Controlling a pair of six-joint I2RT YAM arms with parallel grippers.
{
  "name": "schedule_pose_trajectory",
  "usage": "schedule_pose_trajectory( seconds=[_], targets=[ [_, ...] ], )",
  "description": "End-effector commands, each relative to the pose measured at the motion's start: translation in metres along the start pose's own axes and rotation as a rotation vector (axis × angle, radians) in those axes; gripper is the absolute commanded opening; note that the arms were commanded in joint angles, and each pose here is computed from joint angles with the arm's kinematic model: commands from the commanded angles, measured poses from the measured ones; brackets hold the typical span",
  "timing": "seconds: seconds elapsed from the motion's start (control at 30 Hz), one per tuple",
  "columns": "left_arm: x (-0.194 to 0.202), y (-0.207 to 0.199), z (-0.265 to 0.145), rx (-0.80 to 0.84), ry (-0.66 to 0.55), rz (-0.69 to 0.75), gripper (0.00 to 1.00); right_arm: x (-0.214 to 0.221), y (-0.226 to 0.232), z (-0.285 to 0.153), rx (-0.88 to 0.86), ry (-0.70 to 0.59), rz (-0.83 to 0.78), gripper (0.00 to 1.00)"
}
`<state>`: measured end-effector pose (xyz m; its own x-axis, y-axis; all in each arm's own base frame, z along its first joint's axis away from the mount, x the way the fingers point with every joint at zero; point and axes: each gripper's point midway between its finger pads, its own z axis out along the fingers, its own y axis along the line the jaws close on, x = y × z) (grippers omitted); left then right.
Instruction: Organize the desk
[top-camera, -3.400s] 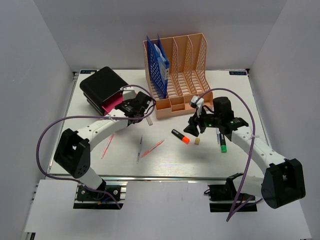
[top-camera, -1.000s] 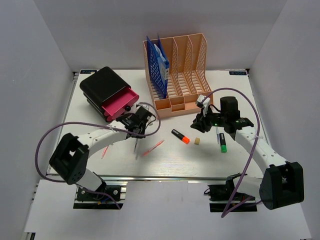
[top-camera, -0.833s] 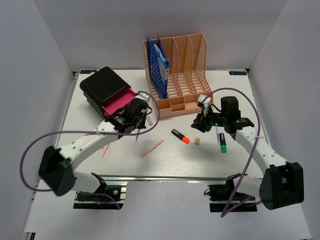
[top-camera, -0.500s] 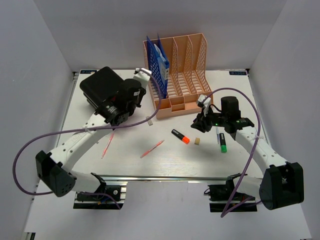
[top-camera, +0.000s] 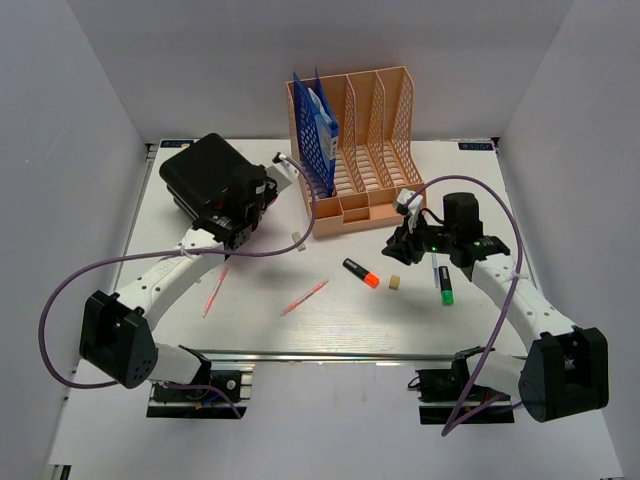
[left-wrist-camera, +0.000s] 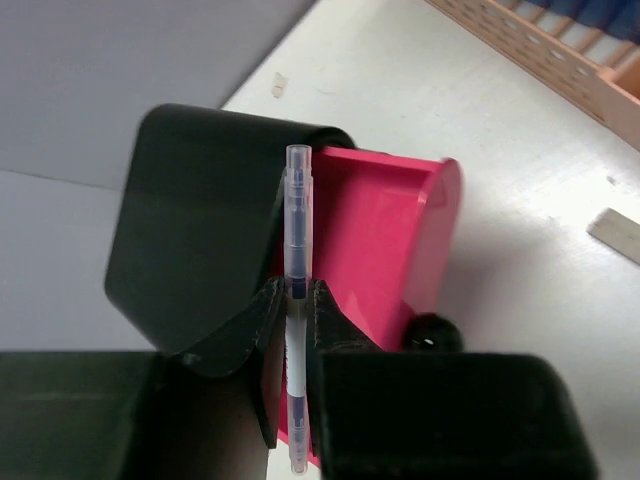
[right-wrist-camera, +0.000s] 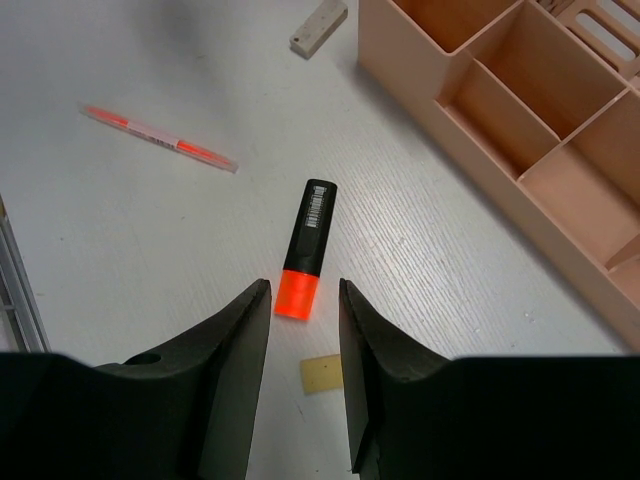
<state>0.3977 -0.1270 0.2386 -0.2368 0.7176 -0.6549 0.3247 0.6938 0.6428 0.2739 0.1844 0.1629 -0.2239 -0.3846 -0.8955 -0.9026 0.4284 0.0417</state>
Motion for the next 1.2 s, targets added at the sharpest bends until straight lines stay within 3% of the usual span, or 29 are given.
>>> schedule_pose_trajectory(
  seconds=[0.0,0.13,0.27,0.43,0.47,0.5,0.53,0.63,0.67,0.7,0.77,0.8,0.9,0.93,0.97,1.03,1.17],
  targets=[
    [-0.015,0.019,0.002,-0.042,-0.081,0.004,0.06,-0.007,0.003,-0.005,-0.003,-0.028,-0.036,0.40],
    [0.002,0.016,0.015,-0.023,-0.028,0.000,0.13,-0.008,0.002,-0.007,0.002,-0.032,-0.043,0.40],
    [0.002,0.022,0.016,-0.049,-0.028,-0.037,0.42,-0.009,0.001,-0.008,0.008,-0.036,-0.043,0.40],
    [-0.007,0.036,0.012,-0.080,-0.049,-0.085,0.55,-0.010,0.001,-0.009,0.007,-0.040,-0.042,0.40],
    [-0.011,0.038,0.010,-0.087,-0.058,-0.114,0.66,-0.010,0.001,-0.010,0.009,-0.041,-0.044,0.40],
    [-0.020,0.048,0.005,-0.105,-0.079,-0.140,0.67,-0.009,0.000,-0.010,0.010,-0.041,-0.042,0.40],
    [-0.029,0.058,-0.006,-0.125,-0.109,-0.176,0.66,-0.010,0.001,-0.010,0.010,-0.043,-0.045,0.40],
    [-0.052,0.080,-0.041,-0.157,-0.187,-0.385,0.19,-0.011,-0.001,-0.012,0.018,-0.047,-0.046,0.40],
    [-0.051,0.079,-0.062,-0.126,-0.190,-0.537,0.12,-0.011,0.000,-0.013,0.017,-0.049,-0.050,0.40],
    [-0.058,0.074,-0.074,-0.062,-0.215,-0.586,0.06,-0.012,-0.001,-0.013,0.019,-0.051,-0.052,0.40],
    [-0.036,0.047,-0.092,0.055,-0.121,-0.630,0.07,-0.012,0.001,-0.013,0.013,-0.053,-0.054,0.40],
    [-0.025,0.033,-0.096,0.100,-0.060,-0.664,0.11,-0.012,0.001,-0.014,0.010,-0.055,-0.055,0.40],
    [0.033,-0.013,-0.111,0.193,0.218,-0.724,0.33,-0.013,0.002,-0.014,0.009,-0.059,-0.058,0.40],
    [0.056,-0.031,-0.114,0.197,0.309,-0.770,0.65,-0.013,0.003,-0.013,0.004,-0.057,-0.056,0.40],
    [0.070,-0.039,-0.125,0.202,0.349,-0.786,0.78,-0.014,0.003,-0.014,0.002,-0.060,-0.057,0.40],
    [0.096,-0.052,-0.131,0.173,0.420,-0.846,0.89,-0.014,0.004,-0.014,0.000,-0.062,-0.057,0.40],
    [0.114,-0.047,-0.133,0.089,0.467,-0.869,0.92,-0.015,0.004,-0.015,0.004,-0.065,-0.060,0.40]
  ],
)
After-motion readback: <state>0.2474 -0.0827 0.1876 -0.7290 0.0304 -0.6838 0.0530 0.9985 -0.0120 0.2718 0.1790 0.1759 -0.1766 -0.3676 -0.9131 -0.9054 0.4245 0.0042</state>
